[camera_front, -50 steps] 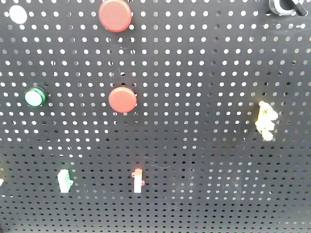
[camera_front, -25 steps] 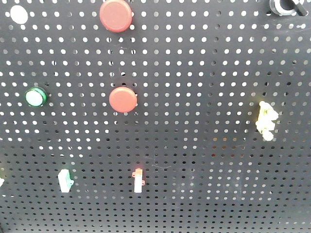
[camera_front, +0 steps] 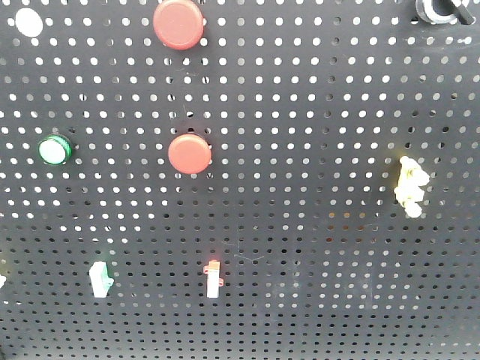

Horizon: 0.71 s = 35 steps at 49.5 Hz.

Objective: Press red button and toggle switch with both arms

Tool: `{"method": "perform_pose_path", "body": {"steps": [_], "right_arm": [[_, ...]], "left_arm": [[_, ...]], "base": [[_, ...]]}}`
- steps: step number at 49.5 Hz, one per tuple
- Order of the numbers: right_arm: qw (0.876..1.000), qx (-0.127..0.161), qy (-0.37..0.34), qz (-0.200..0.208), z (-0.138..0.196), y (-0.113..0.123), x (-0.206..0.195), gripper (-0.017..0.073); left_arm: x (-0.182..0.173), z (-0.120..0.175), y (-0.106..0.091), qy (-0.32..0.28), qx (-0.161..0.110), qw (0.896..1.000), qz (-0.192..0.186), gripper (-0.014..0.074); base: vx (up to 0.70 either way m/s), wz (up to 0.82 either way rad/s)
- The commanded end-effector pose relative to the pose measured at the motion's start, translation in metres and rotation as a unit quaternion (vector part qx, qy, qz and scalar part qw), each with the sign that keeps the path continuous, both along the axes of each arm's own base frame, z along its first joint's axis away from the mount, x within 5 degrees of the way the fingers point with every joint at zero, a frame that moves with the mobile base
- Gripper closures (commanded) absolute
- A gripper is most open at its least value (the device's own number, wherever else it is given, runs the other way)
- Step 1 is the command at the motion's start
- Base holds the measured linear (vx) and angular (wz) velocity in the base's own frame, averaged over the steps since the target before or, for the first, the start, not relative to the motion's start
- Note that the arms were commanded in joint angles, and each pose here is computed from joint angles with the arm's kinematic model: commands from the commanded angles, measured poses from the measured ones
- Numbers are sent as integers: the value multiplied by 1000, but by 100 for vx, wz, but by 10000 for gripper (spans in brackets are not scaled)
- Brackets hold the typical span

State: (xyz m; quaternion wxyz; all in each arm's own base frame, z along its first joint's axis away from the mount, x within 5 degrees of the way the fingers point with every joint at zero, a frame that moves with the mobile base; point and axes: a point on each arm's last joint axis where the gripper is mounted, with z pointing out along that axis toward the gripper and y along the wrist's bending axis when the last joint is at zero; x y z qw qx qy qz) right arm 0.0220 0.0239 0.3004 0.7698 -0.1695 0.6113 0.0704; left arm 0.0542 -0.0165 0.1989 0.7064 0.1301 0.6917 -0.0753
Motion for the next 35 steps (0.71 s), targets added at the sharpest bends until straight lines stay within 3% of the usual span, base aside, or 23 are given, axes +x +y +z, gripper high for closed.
{"method": "perform_pose_path", "body": {"steps": [1,35], "right_arm": [[999,19,-21,-18,11,-3,0,562],[999,15,-23,-21,11,-4,0,562]], "left_arm": [[0,-4,1,-25,-14,1000,4,592],[0,-4,1,-25,-14,1000,4,592]], "base": [[0,0],[0,0]]}}
